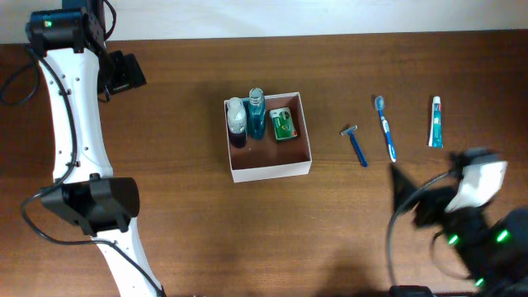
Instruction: Pack container
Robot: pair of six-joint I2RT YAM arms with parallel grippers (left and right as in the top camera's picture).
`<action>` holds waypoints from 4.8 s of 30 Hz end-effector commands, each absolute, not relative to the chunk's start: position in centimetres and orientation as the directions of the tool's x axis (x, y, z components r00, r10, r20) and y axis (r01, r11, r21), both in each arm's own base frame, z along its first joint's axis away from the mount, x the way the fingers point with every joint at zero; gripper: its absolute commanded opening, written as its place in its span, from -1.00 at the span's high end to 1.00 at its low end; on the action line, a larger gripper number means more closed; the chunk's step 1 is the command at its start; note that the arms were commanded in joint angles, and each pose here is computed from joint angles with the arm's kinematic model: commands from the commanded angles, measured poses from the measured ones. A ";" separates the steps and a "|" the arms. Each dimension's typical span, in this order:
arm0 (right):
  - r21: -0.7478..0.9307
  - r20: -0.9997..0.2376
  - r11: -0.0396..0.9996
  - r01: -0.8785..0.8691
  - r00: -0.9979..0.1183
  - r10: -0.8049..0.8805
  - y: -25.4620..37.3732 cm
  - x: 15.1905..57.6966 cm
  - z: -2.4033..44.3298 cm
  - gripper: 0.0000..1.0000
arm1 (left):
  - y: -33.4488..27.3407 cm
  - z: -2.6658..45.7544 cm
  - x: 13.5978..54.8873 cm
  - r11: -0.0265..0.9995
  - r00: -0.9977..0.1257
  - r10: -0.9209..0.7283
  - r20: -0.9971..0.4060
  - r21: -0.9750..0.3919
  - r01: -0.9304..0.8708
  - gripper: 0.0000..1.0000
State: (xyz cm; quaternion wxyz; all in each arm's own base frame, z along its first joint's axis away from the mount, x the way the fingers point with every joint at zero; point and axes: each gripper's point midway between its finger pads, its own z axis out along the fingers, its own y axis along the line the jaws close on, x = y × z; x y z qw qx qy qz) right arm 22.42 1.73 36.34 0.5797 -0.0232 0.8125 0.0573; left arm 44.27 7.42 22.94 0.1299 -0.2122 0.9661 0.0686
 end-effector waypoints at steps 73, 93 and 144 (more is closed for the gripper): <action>0.026 -0.149 0.971 0.237 -0.960 0.239 -19.1 47.6 1.7 -0.97 | 7.4 23.2 44.1 0.904 -0.879 -0.384 -0.282 0.077 -0.420 -0.99; 0.031 -0.101 0.973 0.228 -0.968 0.230 -18.4 47.3 -1.1 -0.97 | 7.4 23.2 44.1 0.905 -0.879 -0.384 -0.281 0.077 -0.419 -0.99; 0.292 -0.244 0.953 -0.081 -0.970 -0.008 4.0 43.3 24.4 0.69 | 7.4 23.2 44.1 0.905 -0.879 -0.384 -0.282 0.077 -0.419 -0.99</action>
